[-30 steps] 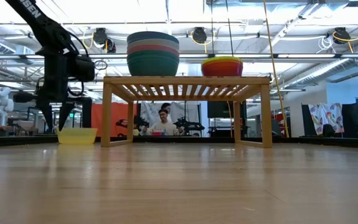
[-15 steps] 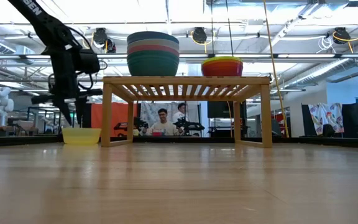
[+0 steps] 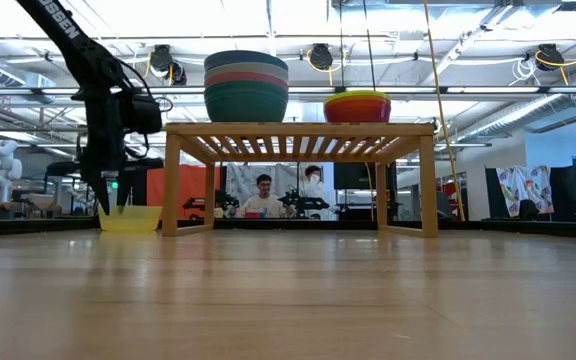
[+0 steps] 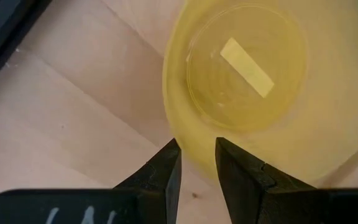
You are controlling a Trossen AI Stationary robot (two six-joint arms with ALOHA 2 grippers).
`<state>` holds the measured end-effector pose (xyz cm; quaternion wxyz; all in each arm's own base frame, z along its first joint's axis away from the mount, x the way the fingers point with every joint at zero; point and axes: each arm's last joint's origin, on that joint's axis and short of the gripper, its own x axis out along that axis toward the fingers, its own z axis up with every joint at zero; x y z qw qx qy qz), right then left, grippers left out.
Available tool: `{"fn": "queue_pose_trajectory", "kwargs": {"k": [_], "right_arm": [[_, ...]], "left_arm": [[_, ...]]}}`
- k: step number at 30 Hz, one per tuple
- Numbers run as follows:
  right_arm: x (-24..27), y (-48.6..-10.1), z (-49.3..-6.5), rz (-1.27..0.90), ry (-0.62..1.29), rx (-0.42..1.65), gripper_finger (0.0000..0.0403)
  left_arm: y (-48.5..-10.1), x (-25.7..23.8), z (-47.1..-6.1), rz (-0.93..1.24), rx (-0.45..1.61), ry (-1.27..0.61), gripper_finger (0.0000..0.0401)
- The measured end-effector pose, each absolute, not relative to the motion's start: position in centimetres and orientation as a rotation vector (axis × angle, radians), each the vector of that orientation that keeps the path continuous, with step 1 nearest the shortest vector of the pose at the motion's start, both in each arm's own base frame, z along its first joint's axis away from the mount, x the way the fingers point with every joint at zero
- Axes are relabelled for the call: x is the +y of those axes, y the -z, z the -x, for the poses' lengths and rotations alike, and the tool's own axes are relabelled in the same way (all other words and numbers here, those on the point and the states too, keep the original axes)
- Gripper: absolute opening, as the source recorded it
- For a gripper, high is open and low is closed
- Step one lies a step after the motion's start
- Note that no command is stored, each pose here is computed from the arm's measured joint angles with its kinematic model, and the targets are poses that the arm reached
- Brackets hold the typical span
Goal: Place and stack bowls onto a shelf
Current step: Stack the yellow bowl on top of the light green bowl on the shelf
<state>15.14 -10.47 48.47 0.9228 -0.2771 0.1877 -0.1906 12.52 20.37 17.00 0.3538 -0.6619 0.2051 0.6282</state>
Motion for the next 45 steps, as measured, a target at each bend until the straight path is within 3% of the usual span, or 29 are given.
{"fn": "queue_pose_trajectory", "kwargs": {"k": [13,16,20,27,36,45], "right_arm": [[-10.5,-48.5,-15.1,0.566,0.393,0.385,0.0121],[-10.5,-48.5,-15.1,0.566,0.394,0.385,0.0121],[-10.5,-48.5,-15.1,0.566,0.394,0.385,0.0121],[-10.5,-48.5,-15.1,0.566,0.394,0.386,0.0121],[-10.5,-48.3,-15.1,0.558,0.387,0.402,0.0121],[-10.5,-48.3,-15.1,0.558,0.387,0.403,0.0121]], "left_arm": [[-15.6,21.1,-13.0,1.596,0.675,-1.519,0.0101],[-15.4,21.1,-13.1,1.601,0.692,-1.494,0.0078],[-15.4,21.1,-13.1,1.553,0.737,-1.456,0.0017],[-15.5,20.9,-13.0,1.506,0.787,-1.417,0.0005],[-18.9,18.8,-11.6,1.433,0.801,-1.39,0.0003],[-24.3,13.5,-8.3,1.387,0.672,-1.408,0.0003]]}}
